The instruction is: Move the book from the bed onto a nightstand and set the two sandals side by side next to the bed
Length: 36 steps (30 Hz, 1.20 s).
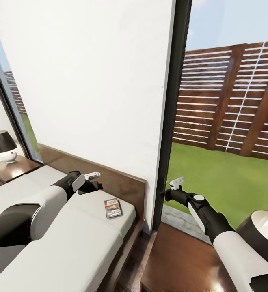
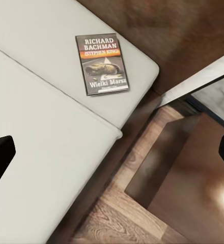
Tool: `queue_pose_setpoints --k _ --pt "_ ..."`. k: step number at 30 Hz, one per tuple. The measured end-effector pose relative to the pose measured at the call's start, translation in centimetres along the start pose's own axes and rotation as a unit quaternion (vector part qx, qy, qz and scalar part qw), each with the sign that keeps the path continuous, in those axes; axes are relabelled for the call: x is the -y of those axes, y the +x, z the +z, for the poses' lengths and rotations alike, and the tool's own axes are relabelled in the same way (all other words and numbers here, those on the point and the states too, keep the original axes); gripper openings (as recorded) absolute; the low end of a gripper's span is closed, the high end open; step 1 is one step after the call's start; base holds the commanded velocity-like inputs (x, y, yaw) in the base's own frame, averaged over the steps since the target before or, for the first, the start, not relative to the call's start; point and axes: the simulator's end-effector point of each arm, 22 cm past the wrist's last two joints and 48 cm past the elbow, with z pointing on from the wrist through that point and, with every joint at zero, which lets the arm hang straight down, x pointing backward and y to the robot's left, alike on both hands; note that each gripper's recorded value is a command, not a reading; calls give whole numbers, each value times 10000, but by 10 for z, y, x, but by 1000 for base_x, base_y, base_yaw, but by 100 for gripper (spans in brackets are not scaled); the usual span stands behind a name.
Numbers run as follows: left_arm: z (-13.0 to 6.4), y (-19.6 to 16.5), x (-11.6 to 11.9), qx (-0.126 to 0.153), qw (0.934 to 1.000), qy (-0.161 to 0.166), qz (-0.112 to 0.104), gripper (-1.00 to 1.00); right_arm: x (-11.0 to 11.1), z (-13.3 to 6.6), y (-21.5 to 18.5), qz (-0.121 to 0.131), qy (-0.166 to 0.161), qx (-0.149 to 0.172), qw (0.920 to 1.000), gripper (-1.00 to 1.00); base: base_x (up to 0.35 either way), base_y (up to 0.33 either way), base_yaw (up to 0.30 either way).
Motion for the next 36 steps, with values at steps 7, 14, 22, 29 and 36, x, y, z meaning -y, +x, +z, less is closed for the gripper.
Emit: queue_pose_setpoints --k 7,14,22,29,36 --pt "6 4 -1 -52 10000 -2 -7 100 1 3 7 23 0 -54 10000 100 0 0 0" --pt "12 8 -3 -103 9999 -8 -17 100 1 6 14 43 -5 -101 9999 100 0 0 0" --pt "18 12 -4 -159 9999 -18 -25 100 1 8 21 73 -13 -152 9999 100 0 0 0" --pt "24 16 -4 -202 9998 -29 -2 100 2 11 27 98 -19 -197 9998 100 0 0 0" --pt "29 20 -5 -251 9997 -39 -7 100 2 13 34 120 -27 -243 9996 100 0 0 0"
